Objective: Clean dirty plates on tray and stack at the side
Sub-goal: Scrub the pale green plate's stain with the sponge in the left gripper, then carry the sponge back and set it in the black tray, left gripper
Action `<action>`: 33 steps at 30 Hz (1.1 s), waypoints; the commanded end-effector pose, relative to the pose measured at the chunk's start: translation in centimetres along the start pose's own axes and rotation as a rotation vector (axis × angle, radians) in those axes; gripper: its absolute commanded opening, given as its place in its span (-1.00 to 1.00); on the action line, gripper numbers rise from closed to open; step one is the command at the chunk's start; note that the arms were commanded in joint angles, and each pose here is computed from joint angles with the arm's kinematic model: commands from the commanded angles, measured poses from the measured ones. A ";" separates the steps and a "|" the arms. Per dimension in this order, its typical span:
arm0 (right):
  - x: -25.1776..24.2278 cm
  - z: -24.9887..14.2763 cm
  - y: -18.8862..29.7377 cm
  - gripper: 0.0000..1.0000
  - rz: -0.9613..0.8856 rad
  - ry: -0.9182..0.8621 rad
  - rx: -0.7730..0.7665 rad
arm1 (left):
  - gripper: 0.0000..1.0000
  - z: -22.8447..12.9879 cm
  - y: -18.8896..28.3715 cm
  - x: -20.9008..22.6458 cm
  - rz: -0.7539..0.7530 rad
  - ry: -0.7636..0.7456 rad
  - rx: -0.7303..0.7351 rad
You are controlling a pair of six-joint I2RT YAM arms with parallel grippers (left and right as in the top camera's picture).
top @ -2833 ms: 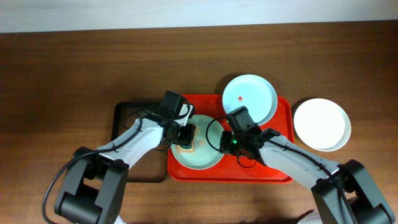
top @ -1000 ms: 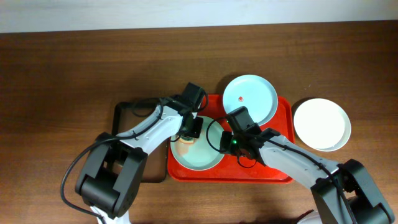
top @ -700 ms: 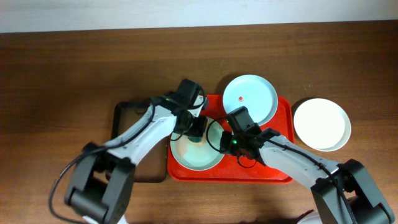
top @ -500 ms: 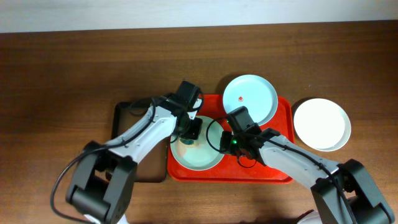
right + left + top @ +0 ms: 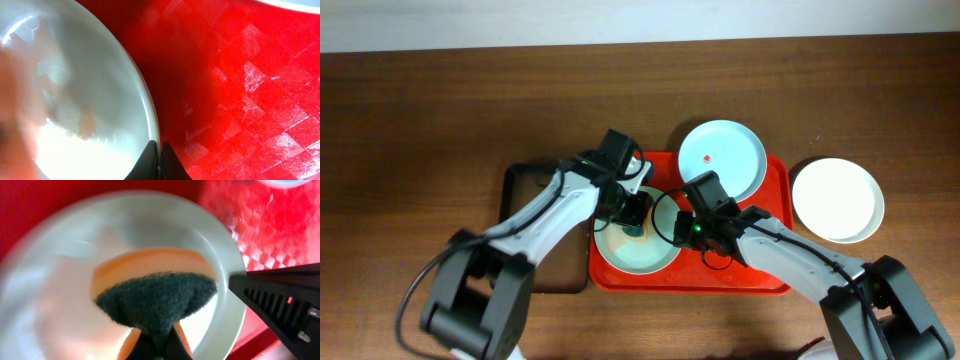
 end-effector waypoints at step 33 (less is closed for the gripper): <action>0.2 0.3 0.1 -0.90 0.009 0.000 -0.007 | -0.94 -1.1 8.6 4.9 0.332 0.147 -0.343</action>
Point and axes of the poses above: each gripper's point midway between its finger pads, its own y axis back along the fingers, its own x axis along the line the jaws close on, z = x × y, the point moved 9 cm from there along y, back along the fingers, and after that the axes turned 15 degrees about y, right-handed, at the moved point
